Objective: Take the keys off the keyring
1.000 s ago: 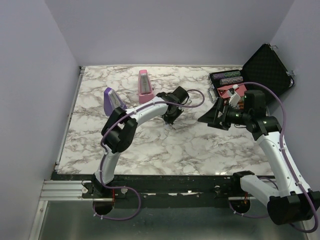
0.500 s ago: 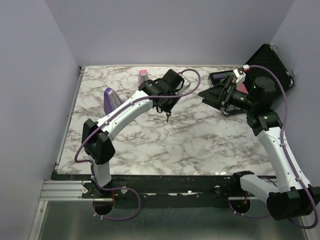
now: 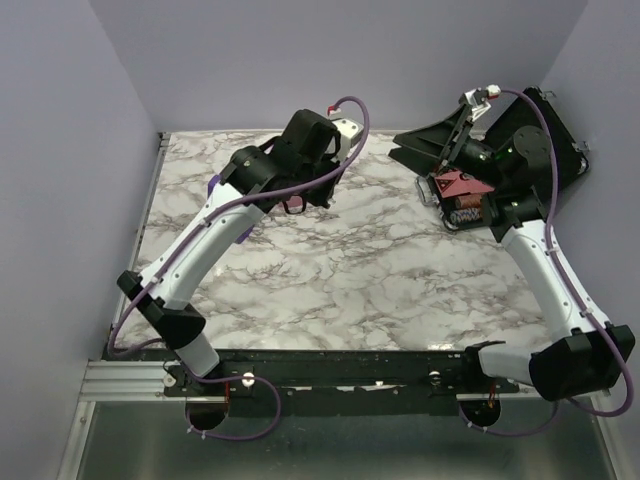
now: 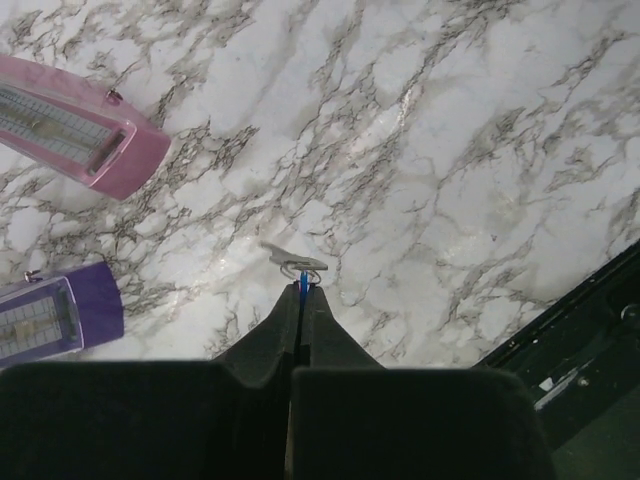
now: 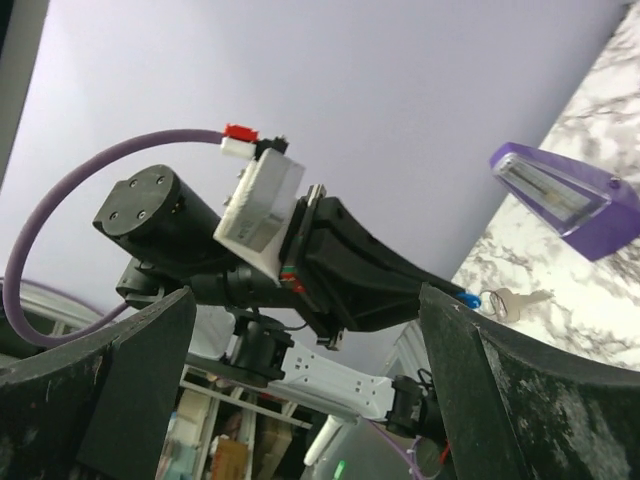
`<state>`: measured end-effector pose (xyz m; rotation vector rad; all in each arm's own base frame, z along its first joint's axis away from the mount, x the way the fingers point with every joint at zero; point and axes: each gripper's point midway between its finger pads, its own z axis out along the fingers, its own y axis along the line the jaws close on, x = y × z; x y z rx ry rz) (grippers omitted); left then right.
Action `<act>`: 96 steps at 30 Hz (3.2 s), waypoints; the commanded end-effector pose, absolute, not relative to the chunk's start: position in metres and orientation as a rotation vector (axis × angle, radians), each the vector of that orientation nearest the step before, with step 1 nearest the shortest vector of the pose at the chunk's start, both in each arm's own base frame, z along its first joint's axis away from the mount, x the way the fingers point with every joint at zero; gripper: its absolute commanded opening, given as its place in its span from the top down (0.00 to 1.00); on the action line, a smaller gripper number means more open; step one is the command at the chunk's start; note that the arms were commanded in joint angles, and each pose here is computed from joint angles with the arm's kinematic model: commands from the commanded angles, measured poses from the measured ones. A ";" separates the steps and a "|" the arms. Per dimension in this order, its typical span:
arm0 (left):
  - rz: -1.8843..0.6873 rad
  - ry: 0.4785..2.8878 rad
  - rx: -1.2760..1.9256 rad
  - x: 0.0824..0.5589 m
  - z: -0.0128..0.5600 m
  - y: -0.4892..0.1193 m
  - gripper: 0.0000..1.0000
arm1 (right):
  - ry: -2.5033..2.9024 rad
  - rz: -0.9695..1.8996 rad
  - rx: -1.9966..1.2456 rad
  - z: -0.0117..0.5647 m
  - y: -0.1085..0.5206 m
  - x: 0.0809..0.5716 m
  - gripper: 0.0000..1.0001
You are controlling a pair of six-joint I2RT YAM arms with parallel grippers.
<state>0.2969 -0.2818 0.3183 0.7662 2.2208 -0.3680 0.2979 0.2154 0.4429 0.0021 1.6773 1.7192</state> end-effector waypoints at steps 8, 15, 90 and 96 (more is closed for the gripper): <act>-0.788 1.955 0.815 0.227 0.415 -0.287 1.00 | 1.556 1.878 -0.229 0.493 0.259 0.294 0.00; -0.974 1.752 0.930 0.183 0.466 -0.285 1.00 | 1.458 2.067 -0.376 0.517 0.275 0.278 0.00; -1.382 1.290 0.725 0.238 0.554 -0.273 1.00 | 1.034 2.672 -0.627 0.560 0.291 0.183 0.33; -1.385 1.286 0.723 0.243 0.555 -0.272 1.00 | 1.033 2.669 -0.630 0.560 0.291 0.182 0.34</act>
